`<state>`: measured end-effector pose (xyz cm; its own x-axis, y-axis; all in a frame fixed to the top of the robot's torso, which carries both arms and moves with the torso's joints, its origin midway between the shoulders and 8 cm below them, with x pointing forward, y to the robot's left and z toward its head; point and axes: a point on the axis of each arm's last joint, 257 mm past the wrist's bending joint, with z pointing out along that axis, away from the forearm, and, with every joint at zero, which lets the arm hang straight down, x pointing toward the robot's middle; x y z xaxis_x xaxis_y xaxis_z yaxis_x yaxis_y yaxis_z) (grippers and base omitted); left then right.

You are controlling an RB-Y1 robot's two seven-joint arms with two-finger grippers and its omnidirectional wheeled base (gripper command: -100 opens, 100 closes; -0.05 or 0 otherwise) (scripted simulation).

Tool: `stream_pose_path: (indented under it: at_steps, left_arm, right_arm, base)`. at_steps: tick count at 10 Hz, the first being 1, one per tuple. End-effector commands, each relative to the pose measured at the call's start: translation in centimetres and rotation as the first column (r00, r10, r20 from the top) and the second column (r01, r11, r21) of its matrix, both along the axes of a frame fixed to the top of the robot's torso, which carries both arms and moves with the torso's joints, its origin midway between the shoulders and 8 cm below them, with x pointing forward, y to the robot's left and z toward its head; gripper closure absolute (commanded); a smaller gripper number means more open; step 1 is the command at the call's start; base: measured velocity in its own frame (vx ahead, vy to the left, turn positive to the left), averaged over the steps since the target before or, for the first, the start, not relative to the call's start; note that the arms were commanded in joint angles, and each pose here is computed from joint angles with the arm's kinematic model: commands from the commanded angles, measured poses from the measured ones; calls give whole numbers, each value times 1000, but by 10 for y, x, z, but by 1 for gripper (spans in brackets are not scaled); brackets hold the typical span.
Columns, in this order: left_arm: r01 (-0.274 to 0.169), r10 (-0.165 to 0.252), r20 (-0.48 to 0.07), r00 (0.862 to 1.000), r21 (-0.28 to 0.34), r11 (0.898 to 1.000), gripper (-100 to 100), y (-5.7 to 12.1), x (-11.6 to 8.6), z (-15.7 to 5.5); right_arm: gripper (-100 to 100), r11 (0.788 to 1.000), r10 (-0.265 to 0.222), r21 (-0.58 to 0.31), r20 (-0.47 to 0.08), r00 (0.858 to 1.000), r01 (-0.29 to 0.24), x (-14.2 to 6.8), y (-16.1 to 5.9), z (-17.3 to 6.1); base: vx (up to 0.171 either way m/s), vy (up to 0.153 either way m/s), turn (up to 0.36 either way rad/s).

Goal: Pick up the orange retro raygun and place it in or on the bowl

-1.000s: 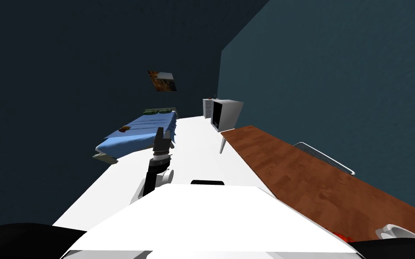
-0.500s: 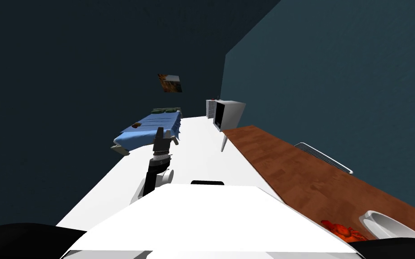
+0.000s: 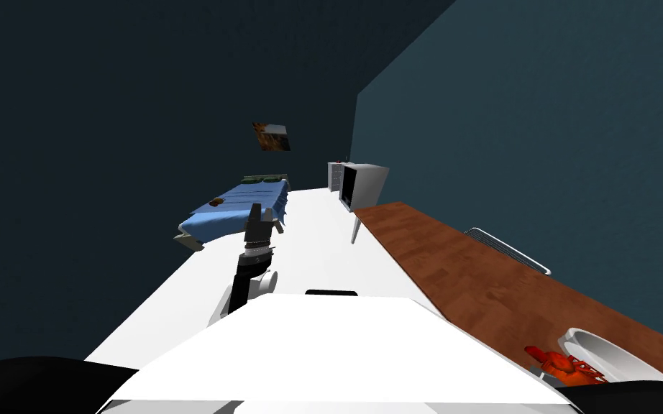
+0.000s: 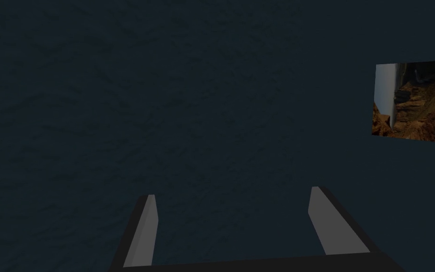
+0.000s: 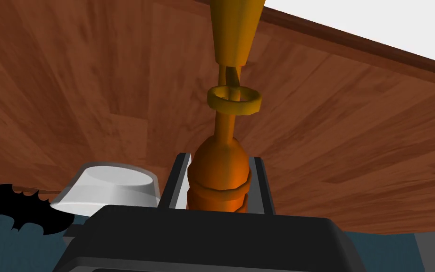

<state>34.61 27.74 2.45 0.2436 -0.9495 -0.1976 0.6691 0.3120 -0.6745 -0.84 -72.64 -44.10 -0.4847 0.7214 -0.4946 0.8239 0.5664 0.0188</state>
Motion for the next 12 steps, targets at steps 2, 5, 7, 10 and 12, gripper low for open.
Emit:
stream_pose_path:
  at_steps: [2,5,7,10,12]
  left_arm:
    - [0,0,0,1000,0,1000,0,0,0,0]
    - [0,0,0,1000,0,1000,0,0,0,0]
    - [0,0,0,1000,0,1000,0,0,0,0]
    - [0,0,0,1000,0,1000,0,0,0,0]
    - [0,0,0,1000,0,1000,0,0,0,0]
  right_arm:
    - [100,998,-1,-59,-5,1000,0,5,-25,12]
    - [100,989,10,-144,-14,1000,-11,14,-58,35]
    - [100,978,18,-209,-25,1000,-23,20,-82,54]
    - [100,970,21,-242,-33,999,-28,22,-94,64]
    - [100,952,25,-305,-50,998,-38,26,-117,86]
  base:
    - [54,-82,-45]
    - [68,-139,-42]
    - [18,-55,-28]
    - [24,-111,-27]
    - [24,-114,-44]
